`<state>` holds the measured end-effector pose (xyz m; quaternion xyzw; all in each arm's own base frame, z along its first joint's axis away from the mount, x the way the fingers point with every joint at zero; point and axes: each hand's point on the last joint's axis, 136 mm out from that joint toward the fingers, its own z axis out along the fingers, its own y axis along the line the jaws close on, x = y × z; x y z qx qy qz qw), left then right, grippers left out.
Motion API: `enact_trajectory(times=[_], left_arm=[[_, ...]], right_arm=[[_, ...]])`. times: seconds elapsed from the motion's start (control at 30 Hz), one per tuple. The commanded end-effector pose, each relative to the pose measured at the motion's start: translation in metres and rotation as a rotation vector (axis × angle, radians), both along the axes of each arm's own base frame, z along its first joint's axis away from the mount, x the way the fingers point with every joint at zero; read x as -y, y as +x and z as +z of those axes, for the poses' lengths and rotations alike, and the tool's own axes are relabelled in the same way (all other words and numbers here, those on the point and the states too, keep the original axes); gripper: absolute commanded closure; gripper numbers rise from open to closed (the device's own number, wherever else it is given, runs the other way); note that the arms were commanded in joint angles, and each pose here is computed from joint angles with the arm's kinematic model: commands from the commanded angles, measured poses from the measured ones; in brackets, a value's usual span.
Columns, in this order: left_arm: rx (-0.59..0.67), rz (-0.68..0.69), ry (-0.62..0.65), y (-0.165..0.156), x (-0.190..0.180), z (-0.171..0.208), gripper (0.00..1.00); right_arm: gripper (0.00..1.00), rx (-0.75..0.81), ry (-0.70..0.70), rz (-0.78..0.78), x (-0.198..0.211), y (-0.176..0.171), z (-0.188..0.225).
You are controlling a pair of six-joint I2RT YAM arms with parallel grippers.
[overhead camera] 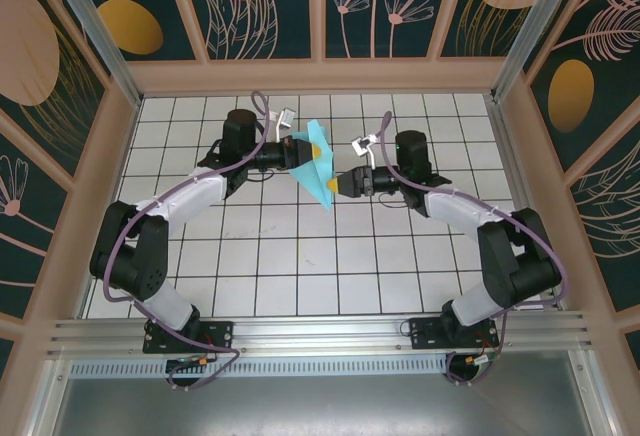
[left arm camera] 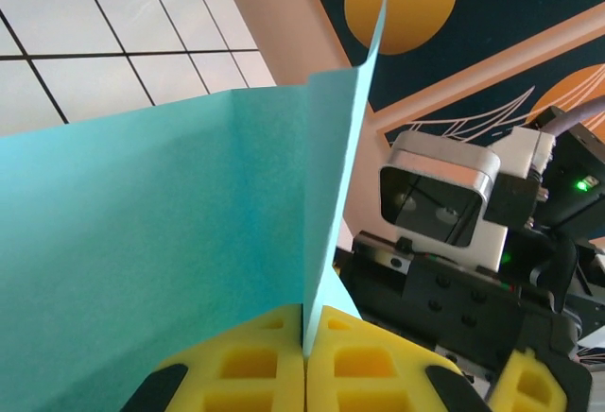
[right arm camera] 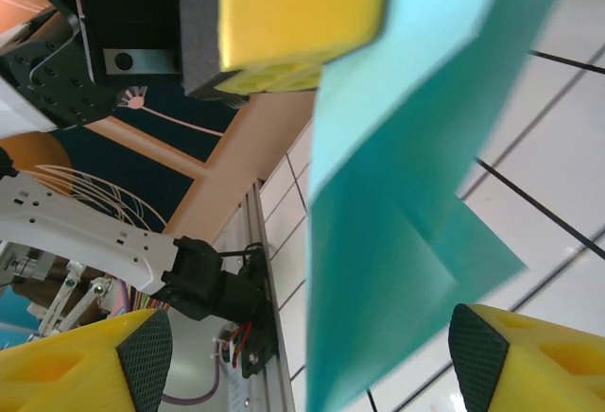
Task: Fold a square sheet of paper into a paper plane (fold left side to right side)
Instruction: Turn over the paper at the center of the table.
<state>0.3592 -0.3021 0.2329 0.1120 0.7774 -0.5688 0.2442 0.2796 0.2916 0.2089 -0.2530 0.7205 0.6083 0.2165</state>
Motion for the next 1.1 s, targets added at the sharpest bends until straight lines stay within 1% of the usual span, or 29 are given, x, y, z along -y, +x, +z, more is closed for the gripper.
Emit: enact_trajectory(times=[0.0, 0.07, 0.13, 0.3, 0.37, 0.4, 0.43, 0.5, 0.6, 0.63, 0.7, 0.8, 0.9, 0.97, 1.07], left_arm=[[0.069, -0.005, -0.045, 0.000, 0.003, 0.031, 0.92], [0.070, -0.004, -0.048, 0.000, 0.003, 0.032, 0.92], [0.071, -0.005, -0.054, -0.001, 0.003, 0.034, 0.91], [0.073, -0.003, -0.056, 0.000, 0.003, 0.034, 0.89], [0.075, 0.000, -0.047, 0.000, 0.002, 0.033, 0.87], [0.074, 0.007, -0.038, 0.001, 0.002, 0.031, 0.86], [0.078, 0.013, -0.028, 0.002, 0.001, 0.030, 0.84], [0.084, 0.033, -0.001, 0.005, -0.003, 0.026, 0.77], [0.095, 0.080, 0.041, 0.010, -0.014, 0.024, 0.67], [0.098, 0.104, 0.057, 0.012, -0.021, 0.024, 0.62], [0.113, 0.141, 0.086, 0.015, -0.033, 0.025, 0.55], [0.139, 0.216, 0.140, 0.018, -0.055, 0.028, 0.47], [0.173, 0.367, 0.267, 0.026, -0.089, 0.027, 0.40], [0.214, 0.528, 0.394, 0.031, -0.122, 0.028, 0.36], [0.242, 0.731, 0.497, 0.028, -0.164, 0.029, 0.33]], right_arm=[[0.20, 0.030, 0.048, 0.001, -0.009, 0.006, 0.006], [0.23, 0.019, 0.053, 0.002, -0.012, 0.007, 0.004], [0.29, 0.004, 0.059, 0.010, -0.015, 0.007, 0.002], [0.58, -0.009, 0.057, 0.011, -0.016, 0.006, 0.000], [0.66, -0.013, 0.047, 0.005, -0.015, 0.007, -0.002], [0.73, -0.011, 0.044, 0.002, -0.014, 0.008, -0.002], [0.79, -0.014, 0.038, -0.005, -0.014, 0.008, -0.004], [0.86, -0.015, 0.025, -0.015, -0.012, 0.010, -0.006], [0.87, -0.014, -0.012, -0.038, -0.007, 0.013, -0.010], [0.87, -0.013, -0.034, -0.051, -0.005, 0.015, -0.012], [0.87, -0.008, -0.086, -0.076, 0.000, 0.019, -0.017], [0.87, -0.001, -0.215, -0.134, 0.009, 0.027, -0.026], [0.88, 0.011, -0.408, -0.259, 0.024, 0.040, -0.039], [0.88, 0.019, -0.646, -0.401, 0.045, 0.052, -0.055], [0.87, 0.044, -0.978, -0.573, 0.075, 0.058, -0.070]])
